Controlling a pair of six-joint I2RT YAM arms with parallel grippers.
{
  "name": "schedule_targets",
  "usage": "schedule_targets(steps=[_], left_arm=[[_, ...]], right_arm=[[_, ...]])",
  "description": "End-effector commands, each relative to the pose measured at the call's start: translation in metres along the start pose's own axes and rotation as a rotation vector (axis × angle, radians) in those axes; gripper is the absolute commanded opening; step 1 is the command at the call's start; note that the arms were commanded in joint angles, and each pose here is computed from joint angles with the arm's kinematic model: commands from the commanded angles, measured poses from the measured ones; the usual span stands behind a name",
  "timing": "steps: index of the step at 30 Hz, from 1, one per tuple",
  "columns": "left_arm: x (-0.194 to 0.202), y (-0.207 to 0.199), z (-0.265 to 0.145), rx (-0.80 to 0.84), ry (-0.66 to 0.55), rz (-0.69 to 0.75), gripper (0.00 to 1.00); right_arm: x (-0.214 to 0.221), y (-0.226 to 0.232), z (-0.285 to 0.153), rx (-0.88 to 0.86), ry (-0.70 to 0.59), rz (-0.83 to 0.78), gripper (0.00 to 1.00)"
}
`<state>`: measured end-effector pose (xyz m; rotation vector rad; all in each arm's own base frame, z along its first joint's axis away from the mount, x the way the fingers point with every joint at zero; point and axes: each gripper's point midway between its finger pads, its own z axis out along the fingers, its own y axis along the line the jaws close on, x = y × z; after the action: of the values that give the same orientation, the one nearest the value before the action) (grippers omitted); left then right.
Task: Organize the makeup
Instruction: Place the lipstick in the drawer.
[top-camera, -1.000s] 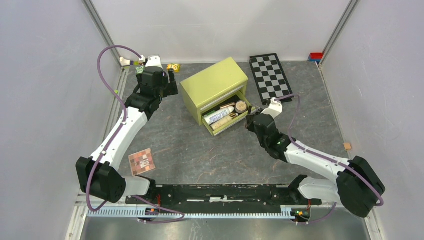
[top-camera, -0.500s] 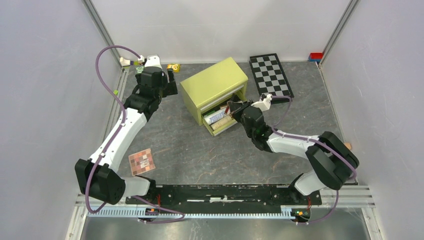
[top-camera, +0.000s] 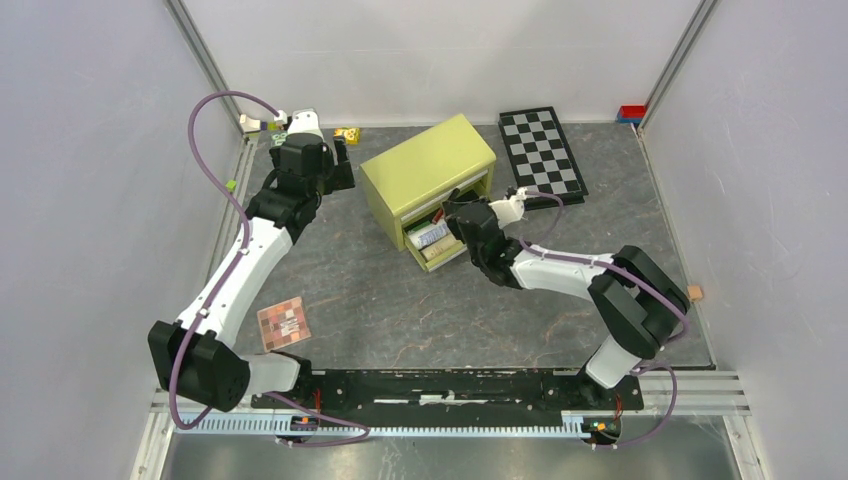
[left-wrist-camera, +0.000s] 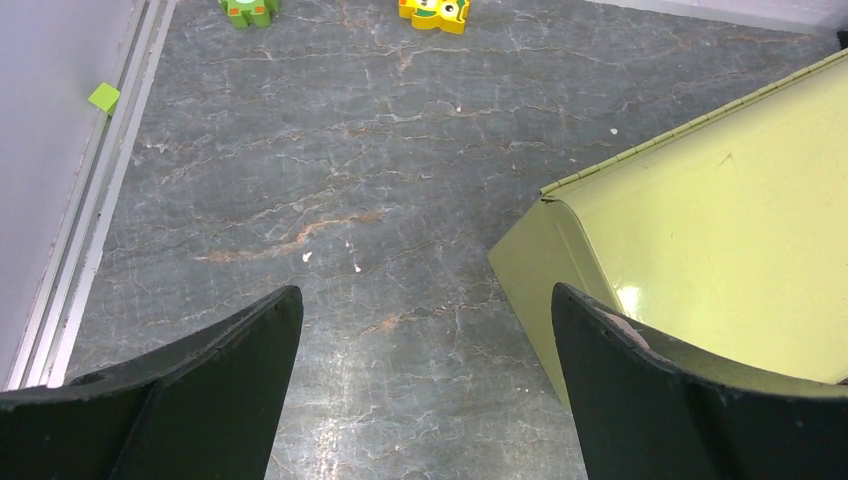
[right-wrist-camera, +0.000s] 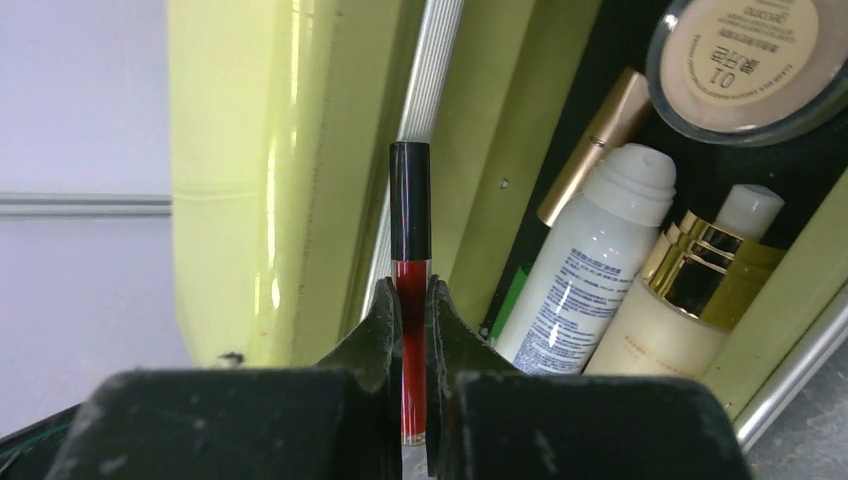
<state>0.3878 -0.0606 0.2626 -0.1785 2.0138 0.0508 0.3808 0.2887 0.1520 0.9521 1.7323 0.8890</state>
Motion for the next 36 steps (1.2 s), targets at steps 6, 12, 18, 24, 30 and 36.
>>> schedule_targets(steps=[6,12,18,24,30,36], left_arm=[[-0.016,-0.003,-0.010,0.033,-0.048,0.007,1.00],[-0.017,-0.002,-0.011,0.033,-0.051,0.006,1.00],[-0.017,-0.002,-0.010,0.033,-0.049,0.006,1.00],[-0.017,-0.003,-0.011,0.037,-0.049,0.005,1.00],[-0.018,-0.003,-0.011,0.036,-0.052,0.004,1.00],[-0.017,-0.003,-0.011,0.033,-0.052,0.004,1.00]], right_arm=[[0.010,-0.018,0.009,0.170,-0.029,-0.016,0.00],[0.022,-0.028,0.016,0.223,-0.004,-0.025,0.00],[0.030,-0.030,0.023,0.233,0.003,-0.017,0.00],[0.035,-0.029,0.029,0.224,0.009,-0.005,0.05],[0.042,-0.022,0.036,0.209,0.030,-0.014,0.23],[0.043,-0.021,0.034,0.195,0.041,-0.025,0.44]])
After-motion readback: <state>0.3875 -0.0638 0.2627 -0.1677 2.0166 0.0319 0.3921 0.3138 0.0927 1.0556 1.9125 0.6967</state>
